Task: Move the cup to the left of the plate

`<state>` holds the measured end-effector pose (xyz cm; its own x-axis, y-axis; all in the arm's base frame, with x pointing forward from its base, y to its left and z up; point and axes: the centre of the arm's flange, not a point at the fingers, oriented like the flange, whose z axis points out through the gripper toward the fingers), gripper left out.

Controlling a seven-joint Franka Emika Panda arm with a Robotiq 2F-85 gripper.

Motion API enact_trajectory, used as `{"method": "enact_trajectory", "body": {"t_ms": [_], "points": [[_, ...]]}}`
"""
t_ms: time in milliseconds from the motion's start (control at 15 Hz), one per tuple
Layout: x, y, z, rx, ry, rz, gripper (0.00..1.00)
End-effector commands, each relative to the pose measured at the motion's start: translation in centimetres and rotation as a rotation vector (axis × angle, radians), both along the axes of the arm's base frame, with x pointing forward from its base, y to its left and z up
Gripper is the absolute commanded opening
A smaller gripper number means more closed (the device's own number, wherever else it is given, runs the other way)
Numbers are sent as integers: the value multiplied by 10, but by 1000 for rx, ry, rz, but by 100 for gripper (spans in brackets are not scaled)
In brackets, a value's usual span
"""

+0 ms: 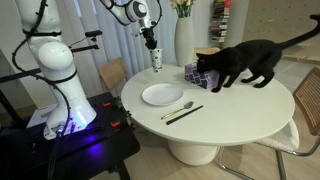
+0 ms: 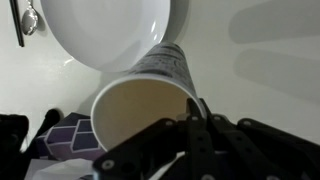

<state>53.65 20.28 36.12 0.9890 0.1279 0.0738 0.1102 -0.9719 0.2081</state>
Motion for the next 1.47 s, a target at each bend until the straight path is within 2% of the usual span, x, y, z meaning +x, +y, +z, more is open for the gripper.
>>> {"method": "enact_trajectory", "body": {"t_ms": [0,667,1067,1400], "points": [[-6,13,-5,7,-1,18,1],[-5,13,-29,111,13,-6,1],[-12,15,-31,106,31,-34,1],[-17,12,-50,92,67,-32,1]]}}
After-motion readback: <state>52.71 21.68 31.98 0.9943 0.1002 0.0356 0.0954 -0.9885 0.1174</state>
